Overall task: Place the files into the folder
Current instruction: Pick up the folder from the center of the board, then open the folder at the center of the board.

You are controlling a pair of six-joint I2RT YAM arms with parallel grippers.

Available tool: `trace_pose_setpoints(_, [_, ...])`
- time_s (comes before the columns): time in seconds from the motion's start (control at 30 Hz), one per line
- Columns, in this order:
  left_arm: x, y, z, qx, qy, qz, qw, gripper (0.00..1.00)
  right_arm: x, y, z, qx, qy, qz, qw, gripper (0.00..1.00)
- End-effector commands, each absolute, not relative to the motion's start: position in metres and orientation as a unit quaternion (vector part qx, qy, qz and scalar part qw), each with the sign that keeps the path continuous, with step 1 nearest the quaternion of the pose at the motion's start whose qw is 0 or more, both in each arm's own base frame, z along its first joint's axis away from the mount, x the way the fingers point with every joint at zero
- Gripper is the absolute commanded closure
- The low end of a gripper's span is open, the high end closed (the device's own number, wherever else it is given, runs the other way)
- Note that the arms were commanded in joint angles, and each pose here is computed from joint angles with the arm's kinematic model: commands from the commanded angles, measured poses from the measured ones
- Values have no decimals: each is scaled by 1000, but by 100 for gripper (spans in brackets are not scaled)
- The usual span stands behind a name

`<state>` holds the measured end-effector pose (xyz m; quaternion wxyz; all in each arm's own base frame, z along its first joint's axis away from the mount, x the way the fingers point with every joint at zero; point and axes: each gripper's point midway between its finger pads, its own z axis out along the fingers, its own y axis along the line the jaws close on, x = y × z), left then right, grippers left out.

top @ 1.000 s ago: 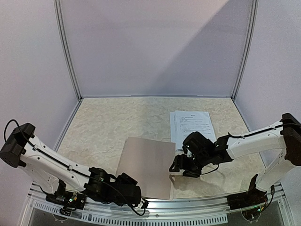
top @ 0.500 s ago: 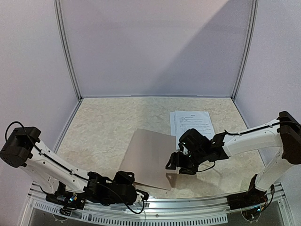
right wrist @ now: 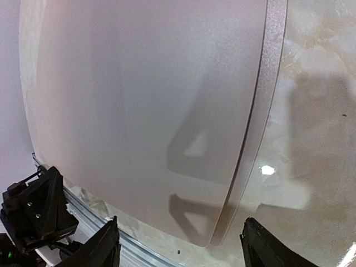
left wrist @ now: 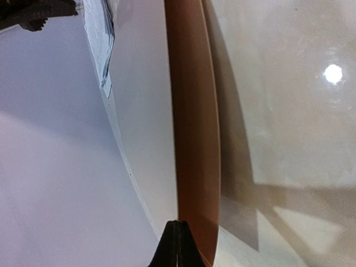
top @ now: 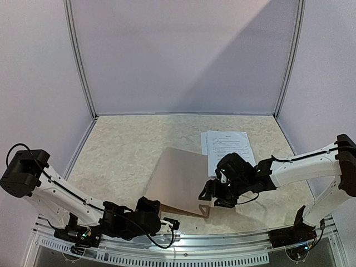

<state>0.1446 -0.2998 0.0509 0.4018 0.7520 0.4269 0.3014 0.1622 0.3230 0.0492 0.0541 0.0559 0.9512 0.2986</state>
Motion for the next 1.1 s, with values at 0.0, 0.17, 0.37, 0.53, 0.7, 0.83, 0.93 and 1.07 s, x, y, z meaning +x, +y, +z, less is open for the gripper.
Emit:
trace_pose_setpoints(0.0, [153, -301, 67, 730, 448, 298, 422, 100, 163, 329, 65, 72, 934, 345, 60, 25])
trace_pose_setpoints(0.17, [155, -298, 74, 721, 459, 295, 426, 100, 161, 338, 62, 86, 924, 370, 42, 25])
trace_pose_setpoints(0.37, [156, -295, 73, 720, 465, 294, 423, 100, 161, 336, 50, 89, 930, 354, 37, 25])
trace_pose_setpoints(0.53, [156, -296, 74, 719, 466, 293, 425, 100, 158, 339, 39, 85, 933, 350, 24, 24])
trace_pose_setpoints(0.7, [156, -296, 74, 718, 468, 291, 426, 100, 164, 351, 44, 88, 918, 387, 29, 23])
trace_pose_setpoints(0.83, [157, -295, 75, 718, 468, 291, 425, 100, 169, 361, 44, 90, 905, 415, 23, 28])
trace_pose_setpoints(0.93, [153, -293, 71, 726, 471, 281, 415, 100, 173, 365, 49, 94, 897, 432, 26, 51])
trace_pose_setpoints(1.07, [146, -284, 60, 746, 486, 251, 380, 100, 179, 375, 59, 83, 891, 446, 27, 78])
